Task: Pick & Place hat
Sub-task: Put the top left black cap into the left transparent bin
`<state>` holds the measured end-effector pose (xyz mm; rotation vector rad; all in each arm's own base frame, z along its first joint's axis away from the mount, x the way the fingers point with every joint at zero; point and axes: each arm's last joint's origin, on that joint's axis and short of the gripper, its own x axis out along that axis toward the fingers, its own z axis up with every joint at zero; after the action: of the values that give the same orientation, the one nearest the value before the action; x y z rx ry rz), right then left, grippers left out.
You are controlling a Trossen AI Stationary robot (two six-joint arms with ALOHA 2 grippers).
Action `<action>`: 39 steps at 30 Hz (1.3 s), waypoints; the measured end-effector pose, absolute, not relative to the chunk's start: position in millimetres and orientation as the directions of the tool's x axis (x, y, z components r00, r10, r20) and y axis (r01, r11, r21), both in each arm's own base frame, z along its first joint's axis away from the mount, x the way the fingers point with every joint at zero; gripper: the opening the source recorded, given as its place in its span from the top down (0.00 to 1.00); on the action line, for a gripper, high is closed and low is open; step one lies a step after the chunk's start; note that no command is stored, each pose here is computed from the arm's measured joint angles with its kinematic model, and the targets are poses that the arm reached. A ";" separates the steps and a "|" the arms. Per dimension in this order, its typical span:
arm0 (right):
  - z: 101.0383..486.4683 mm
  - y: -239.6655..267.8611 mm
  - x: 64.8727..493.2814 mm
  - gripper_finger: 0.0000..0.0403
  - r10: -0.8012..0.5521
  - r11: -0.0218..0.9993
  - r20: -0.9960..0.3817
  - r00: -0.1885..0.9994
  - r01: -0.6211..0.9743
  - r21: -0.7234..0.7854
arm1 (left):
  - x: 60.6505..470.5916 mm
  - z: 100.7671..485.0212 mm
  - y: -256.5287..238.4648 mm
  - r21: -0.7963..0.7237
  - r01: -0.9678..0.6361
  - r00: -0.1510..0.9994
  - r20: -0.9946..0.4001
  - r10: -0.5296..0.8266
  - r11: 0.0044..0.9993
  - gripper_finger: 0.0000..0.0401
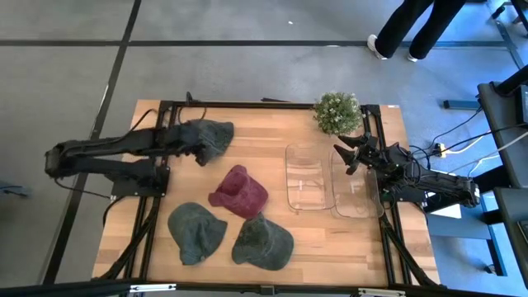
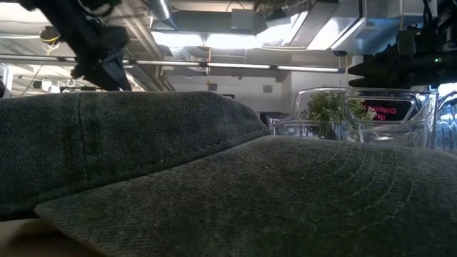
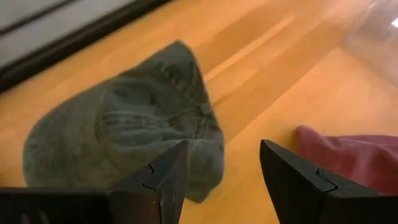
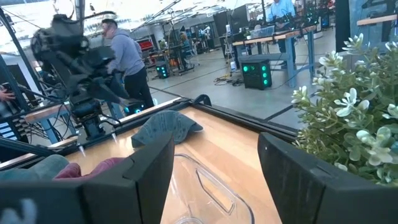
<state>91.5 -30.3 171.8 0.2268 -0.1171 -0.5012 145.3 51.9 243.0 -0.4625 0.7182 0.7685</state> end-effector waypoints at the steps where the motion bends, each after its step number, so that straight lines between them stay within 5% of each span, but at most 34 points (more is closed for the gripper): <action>1: 171.8 -30.3 91.5 0.42 -0.488 0.853 0.056 0.871 0.462 0.244 | 148.6 242.7 58.0 -0.116 -0.758 0.493 -0.747 0.446 0.642 0.53; 10: 171.8 -30.3 91.5 0.42 -0.488 0.852 0.056 0.871 0.461 0.247 | 189.5 245.7 118.9 -0.013 -0.635 0.427 -0.839 0.337 0.772 0.53; 19: 171.7 -30.3 91.5 0.42 -0.487 0.853 0.055 0.872 0.461 0.247 | 220.0 211.4 152.3 0.154 -0.209 0.319 -0.923 0.216 0.966 0.53; 39: 171.7 -30.2 91.6 0.42 -0.486 0.854 0.055 0.873 0.460 0.245 | 246.7 134.4 170.7 0.126 -0.054 0.149 -0.980 0.133 0.991 0.53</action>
<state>91.6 -30.2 171.7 0.2288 -0.1165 -0.4982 246.7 170.7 134.4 0.0660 1.4152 0.1345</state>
